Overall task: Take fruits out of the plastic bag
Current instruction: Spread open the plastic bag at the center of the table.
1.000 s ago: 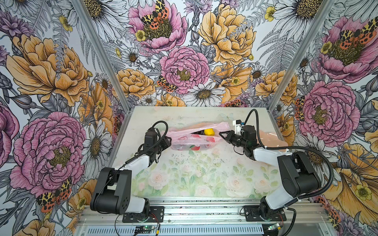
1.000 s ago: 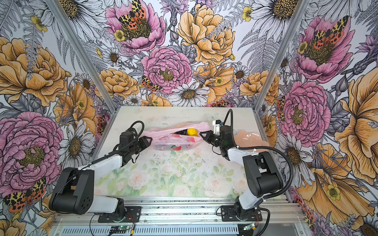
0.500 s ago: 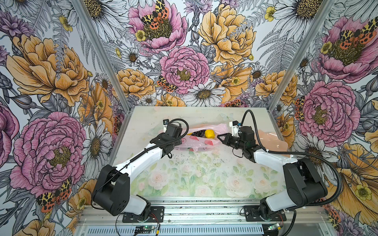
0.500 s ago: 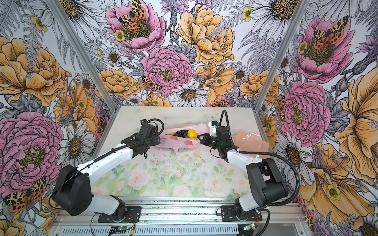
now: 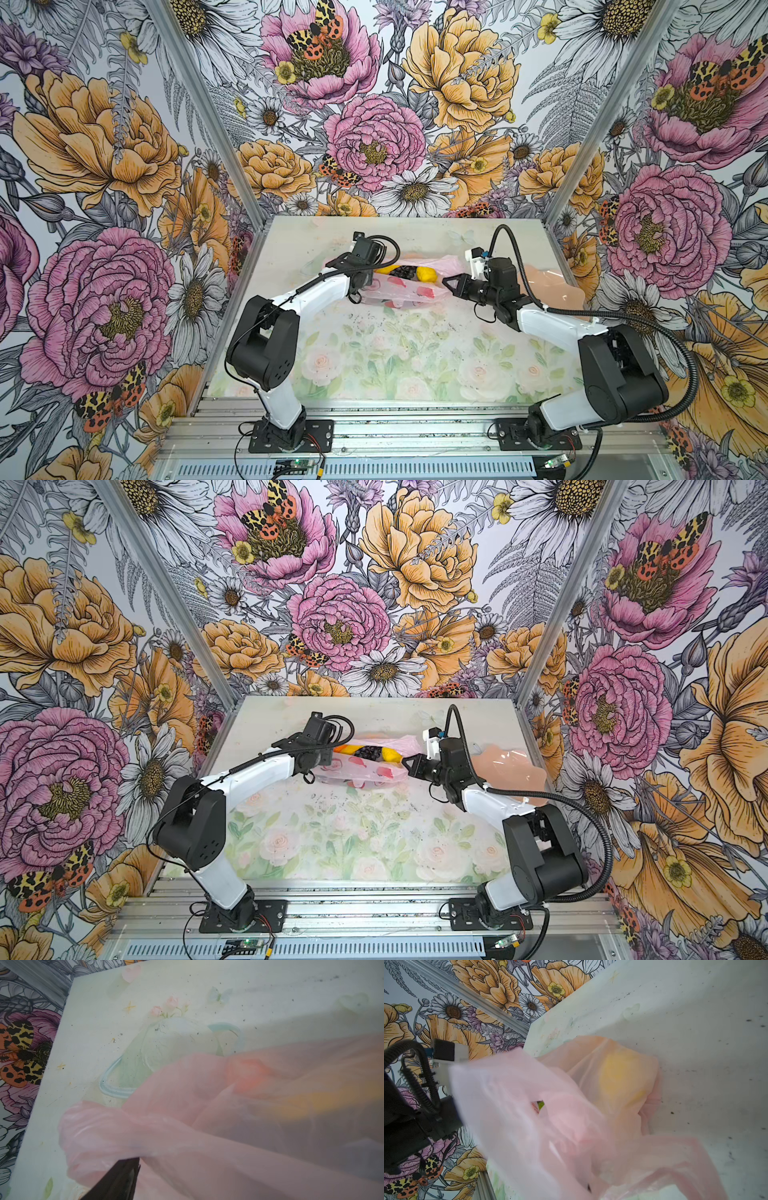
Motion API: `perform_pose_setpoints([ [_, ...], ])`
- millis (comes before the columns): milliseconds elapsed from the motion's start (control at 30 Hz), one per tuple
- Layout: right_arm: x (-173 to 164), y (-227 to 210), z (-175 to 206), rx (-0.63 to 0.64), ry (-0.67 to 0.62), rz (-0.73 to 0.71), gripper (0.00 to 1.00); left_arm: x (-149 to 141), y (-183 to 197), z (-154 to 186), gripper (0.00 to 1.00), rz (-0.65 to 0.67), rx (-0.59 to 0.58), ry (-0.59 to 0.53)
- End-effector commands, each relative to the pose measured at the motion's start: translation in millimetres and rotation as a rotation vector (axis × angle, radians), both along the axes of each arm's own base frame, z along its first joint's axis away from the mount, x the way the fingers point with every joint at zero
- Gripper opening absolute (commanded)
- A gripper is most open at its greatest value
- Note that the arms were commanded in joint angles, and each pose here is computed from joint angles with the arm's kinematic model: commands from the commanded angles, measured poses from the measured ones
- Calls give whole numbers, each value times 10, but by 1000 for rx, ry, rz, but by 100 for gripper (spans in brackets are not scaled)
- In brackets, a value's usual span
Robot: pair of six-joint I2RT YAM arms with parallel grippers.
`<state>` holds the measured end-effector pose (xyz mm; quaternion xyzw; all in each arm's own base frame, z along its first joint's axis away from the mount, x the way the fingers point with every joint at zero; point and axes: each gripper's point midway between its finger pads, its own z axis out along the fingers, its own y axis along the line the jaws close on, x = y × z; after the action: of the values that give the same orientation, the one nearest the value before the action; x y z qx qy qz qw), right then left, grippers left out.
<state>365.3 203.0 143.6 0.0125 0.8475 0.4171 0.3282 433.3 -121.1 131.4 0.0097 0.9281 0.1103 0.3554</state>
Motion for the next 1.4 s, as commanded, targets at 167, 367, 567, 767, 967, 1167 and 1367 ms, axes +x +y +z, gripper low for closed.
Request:
perform_pose_setpoints([
  [167, -30, 37, -2, -78, -27, 40, 0, 531, -83, 186, 75, 20, -195, -66],
  [367, -11, 28, 50, -81, -37, 32, 0, 519, 18, -136, 85, 77, -161, 21],
  [567, 25, -37, 63, -85, -34, 4, 0, 371, 247, -353, 90, 148, -155, 88],
  [767, 53, -111, -7, -108, -18, -15, 0, 197, 301, -690, 90, 196, -284, 178],
  [967, 99, -278, -148, -128, 26, -65, 0, -9, 221, -713, 89, 186, -429, 179],
  [1167, 25, -69, -197, -209, 13, 0, 0, -273, 28, -305, 92, 165, -541, 94],
  [1367, 27, -43, -223, -224, 14, 1, 0, -490, -117, -415, 92, 158, -571, 134],
])
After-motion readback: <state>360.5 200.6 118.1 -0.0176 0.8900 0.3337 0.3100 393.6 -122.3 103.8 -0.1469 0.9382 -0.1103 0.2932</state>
